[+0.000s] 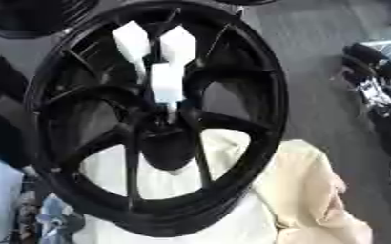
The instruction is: Pull the pin out of the wheel hub.
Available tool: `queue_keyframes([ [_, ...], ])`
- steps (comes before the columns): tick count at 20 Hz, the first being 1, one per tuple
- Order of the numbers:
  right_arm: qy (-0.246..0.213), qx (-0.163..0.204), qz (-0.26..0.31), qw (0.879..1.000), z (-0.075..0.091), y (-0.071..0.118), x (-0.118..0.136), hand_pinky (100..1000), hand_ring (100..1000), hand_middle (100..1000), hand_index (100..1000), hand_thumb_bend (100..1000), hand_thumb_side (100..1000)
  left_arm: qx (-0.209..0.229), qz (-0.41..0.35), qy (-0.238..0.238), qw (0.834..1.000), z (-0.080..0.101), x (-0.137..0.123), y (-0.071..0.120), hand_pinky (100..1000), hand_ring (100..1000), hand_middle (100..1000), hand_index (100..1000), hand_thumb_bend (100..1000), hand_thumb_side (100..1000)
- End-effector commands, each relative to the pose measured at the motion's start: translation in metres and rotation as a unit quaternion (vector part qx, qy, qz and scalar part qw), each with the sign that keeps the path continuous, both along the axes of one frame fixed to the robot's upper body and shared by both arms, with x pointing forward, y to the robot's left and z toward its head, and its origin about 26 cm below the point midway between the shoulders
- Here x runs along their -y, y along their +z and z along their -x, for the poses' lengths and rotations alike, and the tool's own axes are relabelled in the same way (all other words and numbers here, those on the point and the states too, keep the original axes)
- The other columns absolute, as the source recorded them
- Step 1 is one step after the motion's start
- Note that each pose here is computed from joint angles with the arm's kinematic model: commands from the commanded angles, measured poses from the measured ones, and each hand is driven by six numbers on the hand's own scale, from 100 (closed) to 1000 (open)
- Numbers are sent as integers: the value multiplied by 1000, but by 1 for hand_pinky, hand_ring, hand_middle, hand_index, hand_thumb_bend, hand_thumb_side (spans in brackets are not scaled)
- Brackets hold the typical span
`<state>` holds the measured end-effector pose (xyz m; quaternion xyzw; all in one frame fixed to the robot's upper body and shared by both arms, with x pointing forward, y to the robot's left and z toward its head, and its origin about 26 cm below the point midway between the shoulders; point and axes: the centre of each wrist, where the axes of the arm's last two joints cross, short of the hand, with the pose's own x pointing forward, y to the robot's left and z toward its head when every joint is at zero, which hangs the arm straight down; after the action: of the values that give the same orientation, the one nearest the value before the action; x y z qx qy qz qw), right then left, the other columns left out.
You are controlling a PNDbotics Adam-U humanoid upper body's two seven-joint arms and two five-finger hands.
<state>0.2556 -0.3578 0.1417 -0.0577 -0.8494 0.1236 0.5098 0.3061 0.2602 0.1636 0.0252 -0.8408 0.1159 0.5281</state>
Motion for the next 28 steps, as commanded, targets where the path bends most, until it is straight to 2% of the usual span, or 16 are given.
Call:
queue_keyframes([
  [1, -1, 9, 15, 1000, 1, 9, 1, 1000, 987, 923, 926, 100, 622, 9, -4, 1, 1000, 1, -2, 6, 640, 747, 771, 782, 222, 902],
  [7, 3, 15, 43, 999, 3, 16, 10, 1000, 989, 927, 932, 100, 605, 8, -6, -1, 1000, 0, -2, 6, 641, 748, 772, 782, 219, 896],
  [12, -3, 23, 85, 996, -6, 38, 43, 1000, 995, 929, 932, 100, 578, 6, -12, -9, 1000, -1, 0, 7, 641, 749, 772, 781, 217, 887],
  [20, -16, 29, 117, 993, -33, 88, 108, 1000, 992, 926, 929, 100, 530, 2, -19, -16, 1000, -2, 0, 6, 643, 750, 773, 780, 213, 879],
  [24, 6, 53, 161, 985, -43, 122, 117, 1000, 988, 923, 927, 100, 486, 1, -23, -17, 1000, -3, -1, 6, 643, 750, 773, 780, 213, 876],
  [28, 43, 65, 228, 971, -55, 152, 115, 1000, 985, 922, 930, 100, 438, 0, -25, -16, 1000, -3, -1, 6, 643, 751, 773, 779, 213, 874],
])
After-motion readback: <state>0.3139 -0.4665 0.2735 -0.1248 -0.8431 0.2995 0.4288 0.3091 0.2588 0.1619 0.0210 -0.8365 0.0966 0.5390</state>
